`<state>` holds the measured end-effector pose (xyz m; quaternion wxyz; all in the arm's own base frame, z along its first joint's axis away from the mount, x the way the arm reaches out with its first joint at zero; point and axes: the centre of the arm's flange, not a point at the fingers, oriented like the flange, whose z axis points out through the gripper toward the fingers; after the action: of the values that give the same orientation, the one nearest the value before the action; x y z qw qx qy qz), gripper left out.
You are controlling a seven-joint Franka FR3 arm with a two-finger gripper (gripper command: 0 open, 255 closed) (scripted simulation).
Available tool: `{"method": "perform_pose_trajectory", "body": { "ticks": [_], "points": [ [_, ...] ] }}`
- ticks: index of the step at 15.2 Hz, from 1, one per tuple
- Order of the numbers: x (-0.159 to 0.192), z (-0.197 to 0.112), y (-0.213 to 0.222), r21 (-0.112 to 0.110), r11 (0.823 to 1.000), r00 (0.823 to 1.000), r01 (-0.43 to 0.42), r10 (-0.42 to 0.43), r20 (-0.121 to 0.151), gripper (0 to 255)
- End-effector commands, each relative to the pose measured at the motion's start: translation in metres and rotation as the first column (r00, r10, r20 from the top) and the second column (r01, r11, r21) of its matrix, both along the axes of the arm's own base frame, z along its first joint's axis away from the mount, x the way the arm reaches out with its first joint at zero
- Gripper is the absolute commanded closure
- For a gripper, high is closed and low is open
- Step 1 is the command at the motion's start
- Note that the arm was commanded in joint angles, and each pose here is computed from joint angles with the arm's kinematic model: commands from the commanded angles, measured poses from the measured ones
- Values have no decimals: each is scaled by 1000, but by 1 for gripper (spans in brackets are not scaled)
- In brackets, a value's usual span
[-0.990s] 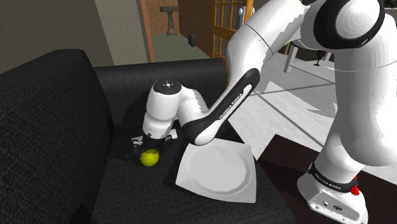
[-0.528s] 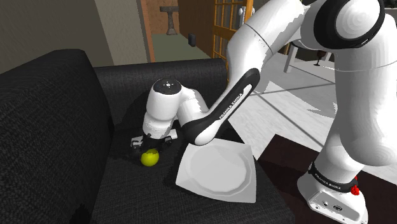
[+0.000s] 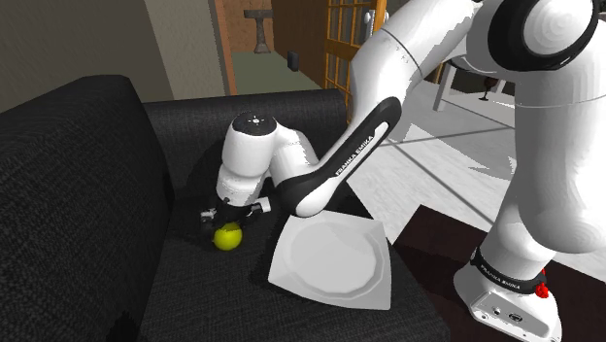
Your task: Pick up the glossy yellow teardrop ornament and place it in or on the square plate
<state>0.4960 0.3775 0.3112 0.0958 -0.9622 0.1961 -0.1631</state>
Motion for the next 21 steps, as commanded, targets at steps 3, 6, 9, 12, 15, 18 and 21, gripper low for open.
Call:
{"method": "perform_pose_trajectory", "body": {
  "ticks": [3, 6, 9, 12, 15, 18, 21],
  "points": [
    [1, 21, 0, 0, 1000, 1000, 0, 0, 0, 255],
    [1, 37, 0, 0, 1000, 1000, 0, 0, 0, 255],
    [1, 53, 0, 0, 1000, 1000, 0, 0, 0, 255],
    [1, 68, 0, 0, 1000, 1000, 0, 0, 0, 255],
    [1, 84, 0, 0, 1000, 1000, 0, 0, 0, 255],
    [-10, 91, -8, 0, 1000, 1000, 0, 0, 0, 255],
    [-42, 92, -31, 0, 1000, 1000, 0, 0, 0, 255]
  ]
}}
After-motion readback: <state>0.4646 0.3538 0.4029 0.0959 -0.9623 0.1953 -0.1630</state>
